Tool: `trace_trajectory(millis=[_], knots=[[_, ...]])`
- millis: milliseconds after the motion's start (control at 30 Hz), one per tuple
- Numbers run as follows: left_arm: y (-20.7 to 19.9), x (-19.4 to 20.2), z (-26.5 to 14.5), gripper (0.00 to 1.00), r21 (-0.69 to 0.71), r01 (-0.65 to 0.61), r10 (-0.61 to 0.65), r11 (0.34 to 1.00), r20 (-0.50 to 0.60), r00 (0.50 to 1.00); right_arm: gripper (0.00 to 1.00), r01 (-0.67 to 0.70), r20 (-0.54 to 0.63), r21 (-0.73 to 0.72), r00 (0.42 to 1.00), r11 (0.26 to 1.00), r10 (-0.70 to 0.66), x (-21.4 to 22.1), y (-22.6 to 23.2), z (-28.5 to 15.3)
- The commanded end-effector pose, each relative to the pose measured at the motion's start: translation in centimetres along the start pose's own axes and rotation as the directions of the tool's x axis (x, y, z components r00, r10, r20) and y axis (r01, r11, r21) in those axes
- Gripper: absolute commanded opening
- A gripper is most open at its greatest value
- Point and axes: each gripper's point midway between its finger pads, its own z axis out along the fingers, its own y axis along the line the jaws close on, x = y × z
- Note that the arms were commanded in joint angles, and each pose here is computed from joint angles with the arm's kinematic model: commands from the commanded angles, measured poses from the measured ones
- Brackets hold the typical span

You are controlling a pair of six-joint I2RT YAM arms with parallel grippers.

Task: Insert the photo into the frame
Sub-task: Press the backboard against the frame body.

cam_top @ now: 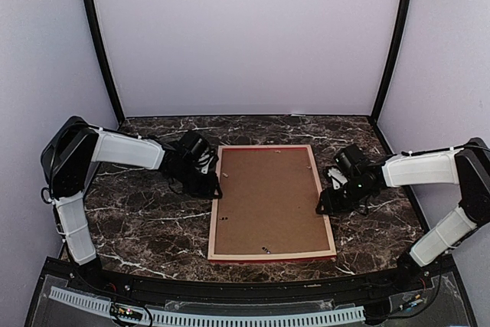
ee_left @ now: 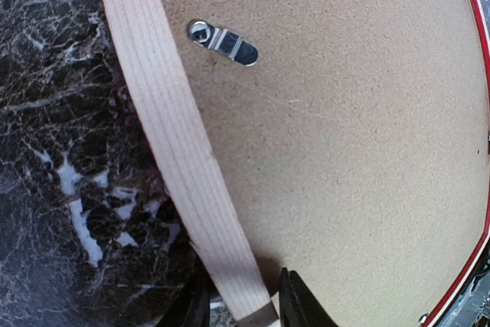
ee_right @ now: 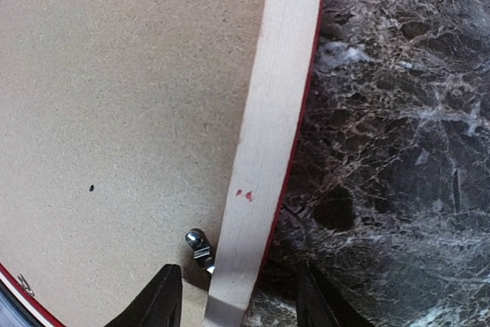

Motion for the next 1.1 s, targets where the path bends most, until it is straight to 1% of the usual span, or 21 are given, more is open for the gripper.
trace_trajectory(millis=[0, 233, 433, 700, 867, 1067], knots=[[0.4, 0.3, 0.0, 0.32, -0.035, 0.018, -0.018, 0.999, 0.002, 1.0, 0.53, 0.026, 0.023, 0.001, 0.999, 1.0, -0.027, -0.2, 0.2, -0.5], [0.9, 0.8, -0.1, 0.3, -0.056, 0.03, -0.03, 0.998, 0.002, 1.0, 0.53, 0.062, -0.006, -0.003, 0.998, 0.998, -0.062, 0.2, 0.2, -0.1], [0.8, 0.7, -0.1, 0.29, -0.055, 0.028, -0.028, 0.998, -0.001, 1.0, 0.51, 0.082, -0.023, 0.001, 0.996, 0.997, -0.082, 0.3, 0.1, 0.3], [0.8, 0.9, 0.2, 0.29, -0.051, 0.028, -0.028, 0.998, -0.013, 1.0, 0.46, 0.09, -0.018, 0.005, 0.996, 0.996, -0.09, -0.3, 0.2, 0.5], [0.7, 1.0, 0.2, 0.29, -0.051, 0.024, -0.025, 0.998, -0.019, 1.0, 0.41, 0.097, 0.017, 0.002, 0.995, 0.995, -0.097, -1.3, 0.5, 0.2], [0.7, 1.1, 0.3, 0.28, -0.048, 0.022, -0.023, 0.999, -0.021, 0.999, 0.37, 0.108, 0.019, 0.008, 0.994, 0.994, -0.108, -1.7, 0.5, 0.3]])
